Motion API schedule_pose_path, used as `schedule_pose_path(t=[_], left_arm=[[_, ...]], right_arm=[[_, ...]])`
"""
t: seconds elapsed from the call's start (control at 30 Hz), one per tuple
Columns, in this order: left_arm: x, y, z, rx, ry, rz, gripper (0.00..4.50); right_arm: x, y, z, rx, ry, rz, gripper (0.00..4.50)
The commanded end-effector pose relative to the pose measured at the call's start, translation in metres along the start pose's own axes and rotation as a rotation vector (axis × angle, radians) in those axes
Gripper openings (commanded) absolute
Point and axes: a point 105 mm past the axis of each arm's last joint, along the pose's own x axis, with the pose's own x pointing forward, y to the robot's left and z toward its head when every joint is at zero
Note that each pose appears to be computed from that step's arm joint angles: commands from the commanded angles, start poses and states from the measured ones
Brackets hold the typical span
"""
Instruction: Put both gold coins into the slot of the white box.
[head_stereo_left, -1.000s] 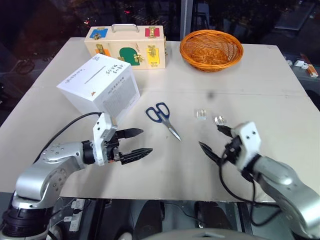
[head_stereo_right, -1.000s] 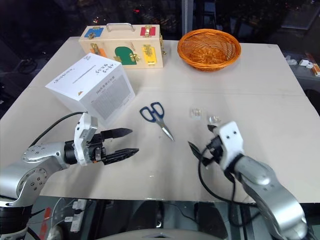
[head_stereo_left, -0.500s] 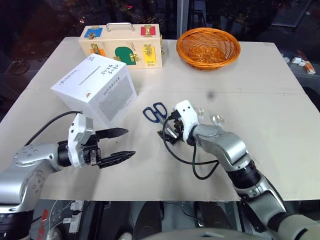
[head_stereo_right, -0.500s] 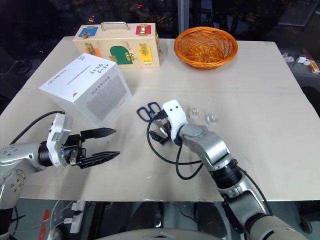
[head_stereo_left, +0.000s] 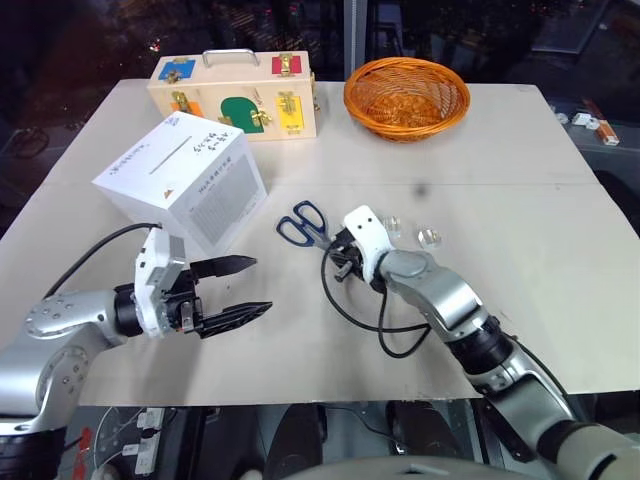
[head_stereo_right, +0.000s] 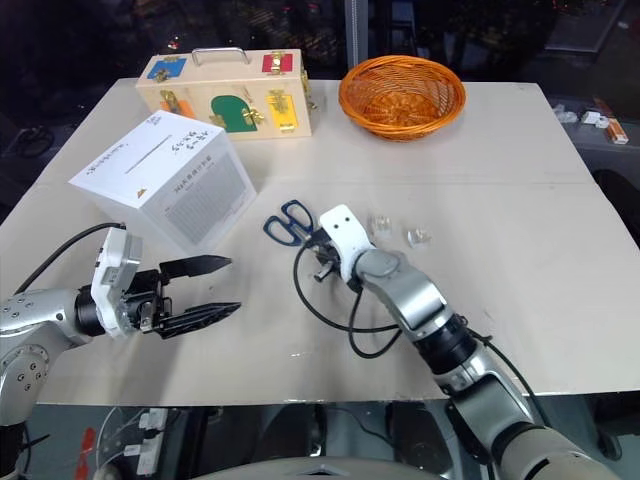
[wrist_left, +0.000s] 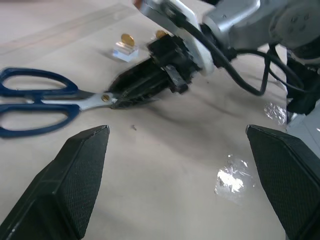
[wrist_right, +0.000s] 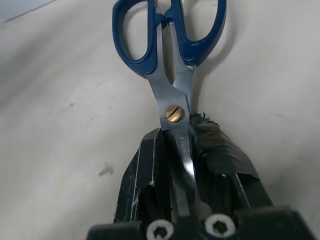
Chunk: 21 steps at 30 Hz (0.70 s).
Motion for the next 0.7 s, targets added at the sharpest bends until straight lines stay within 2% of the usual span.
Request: schedule_pose_path(t=[0.03,0.1,0.17,0.27,0.37,0.5,0.57,0.63,0.7], left_arm=[[0.003,-0.005,0.011,0.024,-0.034,-0.026,4.5],[0.006,-0.007,0.011,0.02,-0.039,-0.046,4.5],[0.012,-0.01,0.014,0.022,-0.052,-0.072,4.5],[0.027,-0.014,0.023,0.038,-0.08,-0.132,4.5],[0.034,-0.016,0.026,0.036,-0.095,-0.163,4.5],[0.048,-0.024,0.022,0.037,-0.097,-0.229,4.5],[0.054,-0.026,0.027,0.035,-0.116,-0.254,4.5],[0.06,-0.025,0.031,0.046,-0.123,-0.276,4.5],[0.063,-0.024,0.031,0.049,-0.12,-0.285,4.5]], right_arm=[[-0.038,0.003,0.02,-0.008,-0.171,0.094,0.26],[-0.066,-0.004,0.034,0.018,-0.255,0.083,0.26],[-0.1,-0.022,0.036,0.049,-0.291,-0.006,0.26],[-0.176,-0.049,0.017,0.127,-0.279,-0.227,0.26],[-0.215,-0.049,-0.003,0.174,-0.206,-0.317,0.26],[-0.264,-0.061,-0.05,0.304,-0.052,-0.558,0.26],[-0.282,-0.071,-0.094,0.379,0.115,-0.681,0.26],[-0.284,-0.072,-0.132,0.461,0.225,-0.694,0.26],[-0.278,-0.072,-0.148,0.498,0.246,-0.652,0.26]])
